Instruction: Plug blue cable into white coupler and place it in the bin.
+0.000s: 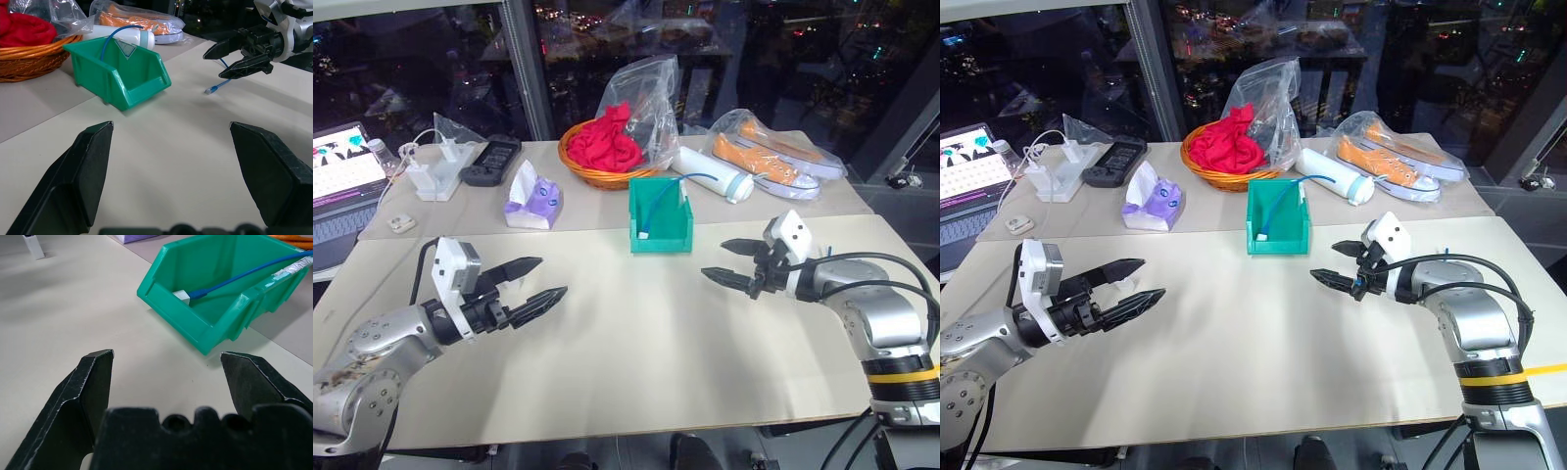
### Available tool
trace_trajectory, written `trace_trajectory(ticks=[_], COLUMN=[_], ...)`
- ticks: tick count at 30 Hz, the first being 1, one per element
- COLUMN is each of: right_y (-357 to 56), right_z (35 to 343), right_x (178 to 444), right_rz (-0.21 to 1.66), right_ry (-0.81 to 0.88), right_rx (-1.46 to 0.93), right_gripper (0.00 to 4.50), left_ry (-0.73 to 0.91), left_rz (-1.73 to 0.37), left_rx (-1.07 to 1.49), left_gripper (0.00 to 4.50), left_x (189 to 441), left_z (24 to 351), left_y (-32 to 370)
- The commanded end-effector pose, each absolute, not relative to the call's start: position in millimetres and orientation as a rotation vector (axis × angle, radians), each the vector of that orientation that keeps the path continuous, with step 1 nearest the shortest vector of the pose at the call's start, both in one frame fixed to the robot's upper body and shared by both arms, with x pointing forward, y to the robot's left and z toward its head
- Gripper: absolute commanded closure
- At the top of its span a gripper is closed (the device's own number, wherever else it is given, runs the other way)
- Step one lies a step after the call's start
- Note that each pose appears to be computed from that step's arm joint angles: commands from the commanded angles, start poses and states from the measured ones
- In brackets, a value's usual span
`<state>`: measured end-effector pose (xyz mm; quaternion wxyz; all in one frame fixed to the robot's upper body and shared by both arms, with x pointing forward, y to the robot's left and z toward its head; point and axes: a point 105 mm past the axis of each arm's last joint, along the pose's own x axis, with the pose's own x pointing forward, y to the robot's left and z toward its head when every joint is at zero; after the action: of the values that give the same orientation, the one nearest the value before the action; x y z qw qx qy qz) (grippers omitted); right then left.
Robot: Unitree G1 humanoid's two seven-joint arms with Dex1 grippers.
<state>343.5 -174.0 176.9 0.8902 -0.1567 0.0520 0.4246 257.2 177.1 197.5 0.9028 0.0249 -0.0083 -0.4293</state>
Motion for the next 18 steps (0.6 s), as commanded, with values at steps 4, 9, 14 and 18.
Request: trace_trajectory(ticks=[4, 9, 14, 18], right_y=[-191.0, -208.4, -222.5, -241.0], right_z=[187.0, 179.2, 161.2, 152.5], right_x=[350.7, 352.8, 353.7, 367.8], right_rz=[0.841, 0.845, 0.848, 0.743], right_ry=[0.159, 0.315, 0.469, 0.55], right_rx=[-0.403, -0.52, -0.575, -0.585], right_gripper=[0.48, 0.48, 0.48, 0.48], left_ry=[0.0, 0.048, 0.063, 0.057], left_rz=[-1.072, -1.169, -1.213, -1.219], left_rx=[0.131, 0.202, 0.224, 0.221], left_gripper=[0.41, 0.41, 0.41, 0.41], left_x=[243.9, 240.9, 240.8, 241.0], left_z=[203.6, 202.5, 202.7, 202.5], left_y=[161.5, 159.5, 158.6, 157.0])
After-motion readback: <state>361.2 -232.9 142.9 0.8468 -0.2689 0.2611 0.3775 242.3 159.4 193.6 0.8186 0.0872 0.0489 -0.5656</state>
